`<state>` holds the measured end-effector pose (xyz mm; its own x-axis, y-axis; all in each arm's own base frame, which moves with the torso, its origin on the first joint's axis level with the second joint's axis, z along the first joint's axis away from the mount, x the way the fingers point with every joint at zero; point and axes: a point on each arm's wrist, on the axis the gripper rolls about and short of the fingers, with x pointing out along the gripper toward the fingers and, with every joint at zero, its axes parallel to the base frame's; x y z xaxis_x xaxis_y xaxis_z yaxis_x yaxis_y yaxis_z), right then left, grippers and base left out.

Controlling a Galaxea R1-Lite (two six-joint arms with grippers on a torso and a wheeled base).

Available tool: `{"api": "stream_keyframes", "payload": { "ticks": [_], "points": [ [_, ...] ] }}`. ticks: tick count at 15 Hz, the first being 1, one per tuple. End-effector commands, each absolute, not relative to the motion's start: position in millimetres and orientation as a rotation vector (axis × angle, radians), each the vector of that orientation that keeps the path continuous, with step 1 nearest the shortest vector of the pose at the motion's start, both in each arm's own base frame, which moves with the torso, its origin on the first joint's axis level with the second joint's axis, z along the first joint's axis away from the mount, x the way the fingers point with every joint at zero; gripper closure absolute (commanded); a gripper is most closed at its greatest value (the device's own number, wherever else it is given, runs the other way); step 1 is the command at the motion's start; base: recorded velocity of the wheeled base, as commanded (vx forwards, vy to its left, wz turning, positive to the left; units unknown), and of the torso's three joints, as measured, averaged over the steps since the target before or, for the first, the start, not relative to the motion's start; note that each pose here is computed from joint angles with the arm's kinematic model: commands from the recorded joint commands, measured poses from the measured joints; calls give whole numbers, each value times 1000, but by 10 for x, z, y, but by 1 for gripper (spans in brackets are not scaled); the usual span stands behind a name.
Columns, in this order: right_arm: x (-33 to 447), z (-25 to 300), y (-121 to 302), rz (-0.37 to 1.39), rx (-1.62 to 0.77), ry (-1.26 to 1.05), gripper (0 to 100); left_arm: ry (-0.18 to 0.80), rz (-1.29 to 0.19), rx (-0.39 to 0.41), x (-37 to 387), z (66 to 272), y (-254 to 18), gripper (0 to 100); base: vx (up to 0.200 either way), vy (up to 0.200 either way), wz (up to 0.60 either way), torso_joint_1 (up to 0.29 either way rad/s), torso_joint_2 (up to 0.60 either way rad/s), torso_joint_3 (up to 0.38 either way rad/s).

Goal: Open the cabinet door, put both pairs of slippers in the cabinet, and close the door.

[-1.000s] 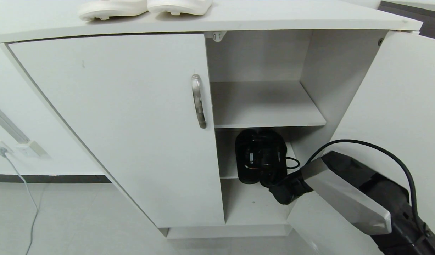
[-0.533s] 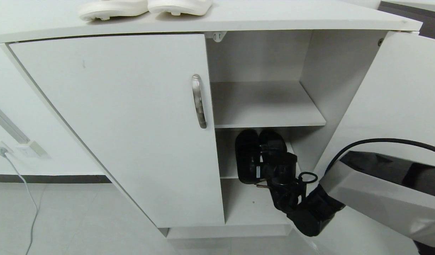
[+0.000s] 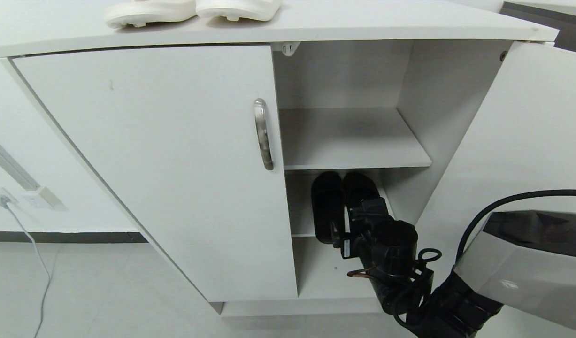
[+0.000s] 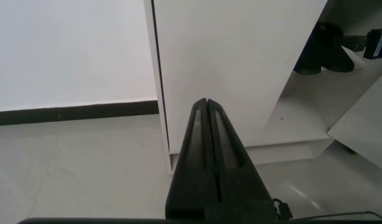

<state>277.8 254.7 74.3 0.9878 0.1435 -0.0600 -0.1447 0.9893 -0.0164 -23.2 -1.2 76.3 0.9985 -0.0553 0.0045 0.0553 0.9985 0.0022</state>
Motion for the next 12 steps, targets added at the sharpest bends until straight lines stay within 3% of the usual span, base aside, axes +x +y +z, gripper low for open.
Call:
{"api": "stream_keyframes", "payload": {
  "ticks": [1,3,10,12],
  "points": [
    [2769,750,2548,146,-20,58,0,-3,-55,2,-231,763,-12,100,0,0,0,0,0,0],
    [2755,742,2551,148,-22,60,0,-3,-55,2,-231,763,-12,100,0,0,0,0,0,0],
    [2762,681,2574,149,-34,72,0,-3,-55,0,-231,763,-12,100,-200,0,0,0,2,4],
    [2755,654,2574,149,-40,79,0,-3,-51,0,-231,763,-11,100,0,0,0,0,0,0]
  ]
}}
